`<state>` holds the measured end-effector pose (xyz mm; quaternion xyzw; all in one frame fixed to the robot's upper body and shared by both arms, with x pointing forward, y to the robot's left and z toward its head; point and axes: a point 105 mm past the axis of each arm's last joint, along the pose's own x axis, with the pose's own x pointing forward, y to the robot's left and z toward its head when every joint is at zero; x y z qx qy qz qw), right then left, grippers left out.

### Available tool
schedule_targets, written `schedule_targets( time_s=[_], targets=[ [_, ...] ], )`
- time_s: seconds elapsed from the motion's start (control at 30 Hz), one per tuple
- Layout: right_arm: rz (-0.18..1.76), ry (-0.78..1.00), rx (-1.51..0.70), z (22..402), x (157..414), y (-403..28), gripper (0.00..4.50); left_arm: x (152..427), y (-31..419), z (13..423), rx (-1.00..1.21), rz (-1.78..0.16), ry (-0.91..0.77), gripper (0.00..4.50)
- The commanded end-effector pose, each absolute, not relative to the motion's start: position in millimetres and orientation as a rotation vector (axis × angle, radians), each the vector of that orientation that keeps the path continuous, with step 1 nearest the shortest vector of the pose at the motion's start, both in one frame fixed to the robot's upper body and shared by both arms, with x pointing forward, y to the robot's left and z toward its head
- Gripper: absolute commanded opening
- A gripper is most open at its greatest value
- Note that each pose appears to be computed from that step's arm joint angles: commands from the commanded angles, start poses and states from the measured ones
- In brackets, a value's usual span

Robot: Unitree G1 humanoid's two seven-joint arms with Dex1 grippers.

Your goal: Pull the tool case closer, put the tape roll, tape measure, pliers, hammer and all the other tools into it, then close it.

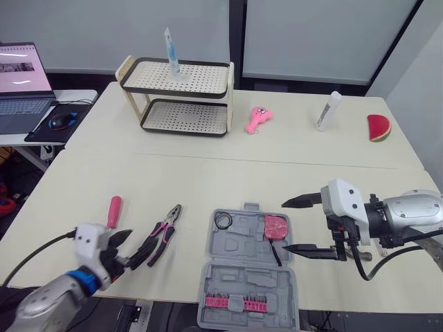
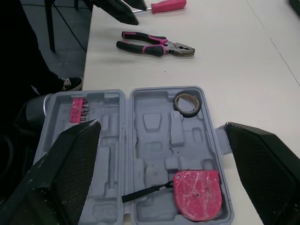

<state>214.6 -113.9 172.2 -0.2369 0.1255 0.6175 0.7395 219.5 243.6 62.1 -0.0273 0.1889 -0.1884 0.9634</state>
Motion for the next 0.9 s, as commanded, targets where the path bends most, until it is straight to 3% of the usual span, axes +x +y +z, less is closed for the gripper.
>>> schedule_targets(
  time_s=[0.03,0.27,0.53,0.63,0.8,0.9],
  targets=[
    [1.360,0.250,-0.554,176,213,-111,4.48,232,239,55,-0.016,-0.324,0.398,4.50],
    [1.356,0.265,-0.559,171,211,-113,4.48,244,236,32,0.027,-0.283,0.467,4.50],
    [1.358,0.261,-0.561,169,208,-112,4.48,238,226,18,0.050,-0.361,0.554,4.50],
    [1.358,0.261,-0.560,169,208,-111,4.50,239,225,16,0.070,-0.378,0.567,3.92],
    [1.355,0.263,-0.561,169,208,-111,4.50,239,225,12,0.080,-0.386,0.589,2.54],
    [1.348,0.263,-0.560,169,208,-111,4.50,239,228,10,0.088,-0.383,0.590,2.53]
  ],
)
